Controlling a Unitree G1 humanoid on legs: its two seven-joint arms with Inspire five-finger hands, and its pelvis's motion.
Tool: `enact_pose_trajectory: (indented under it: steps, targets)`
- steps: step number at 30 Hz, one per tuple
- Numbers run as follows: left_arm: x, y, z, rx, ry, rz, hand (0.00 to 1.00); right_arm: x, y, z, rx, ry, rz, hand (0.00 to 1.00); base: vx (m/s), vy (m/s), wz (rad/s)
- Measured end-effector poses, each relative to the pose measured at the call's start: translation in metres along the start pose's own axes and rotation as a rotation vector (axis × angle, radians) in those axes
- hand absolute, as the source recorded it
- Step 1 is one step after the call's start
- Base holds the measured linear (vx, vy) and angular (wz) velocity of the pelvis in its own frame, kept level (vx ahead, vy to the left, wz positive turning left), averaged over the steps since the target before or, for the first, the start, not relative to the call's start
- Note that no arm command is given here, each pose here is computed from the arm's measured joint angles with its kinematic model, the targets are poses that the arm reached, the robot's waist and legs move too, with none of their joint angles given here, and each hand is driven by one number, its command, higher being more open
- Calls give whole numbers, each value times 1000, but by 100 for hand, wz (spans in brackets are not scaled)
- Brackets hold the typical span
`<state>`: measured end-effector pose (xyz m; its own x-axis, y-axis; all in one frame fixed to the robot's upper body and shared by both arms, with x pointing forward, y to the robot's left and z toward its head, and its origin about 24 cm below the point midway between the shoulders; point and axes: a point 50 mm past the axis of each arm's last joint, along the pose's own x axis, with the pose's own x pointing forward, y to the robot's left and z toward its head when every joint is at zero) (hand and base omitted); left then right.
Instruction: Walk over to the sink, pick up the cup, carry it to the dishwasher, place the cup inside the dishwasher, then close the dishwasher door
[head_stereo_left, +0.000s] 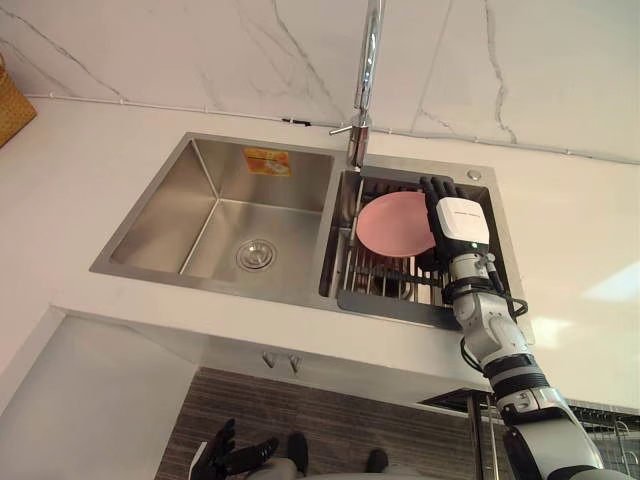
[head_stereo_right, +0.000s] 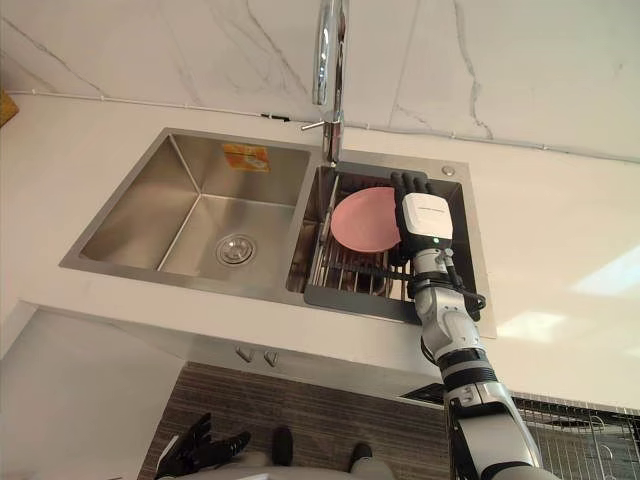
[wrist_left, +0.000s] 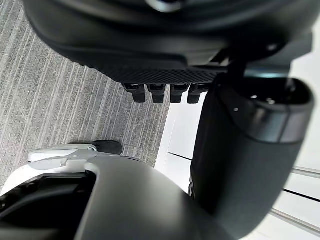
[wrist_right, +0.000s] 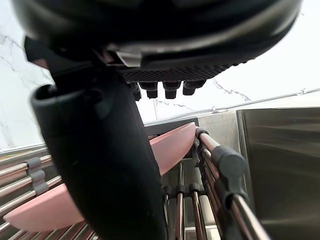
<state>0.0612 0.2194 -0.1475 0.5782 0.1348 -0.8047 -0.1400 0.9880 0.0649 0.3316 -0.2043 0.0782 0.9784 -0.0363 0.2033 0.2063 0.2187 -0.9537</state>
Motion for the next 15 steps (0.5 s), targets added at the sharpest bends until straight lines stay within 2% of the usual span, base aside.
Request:
enact_pose_trajectory:
  steps: [15]
  targets:
    - [2, -1, 6, 2, -24, -10, 100, 6, -10, 12, 61, -82, -21, 0, -8, -1, 1]
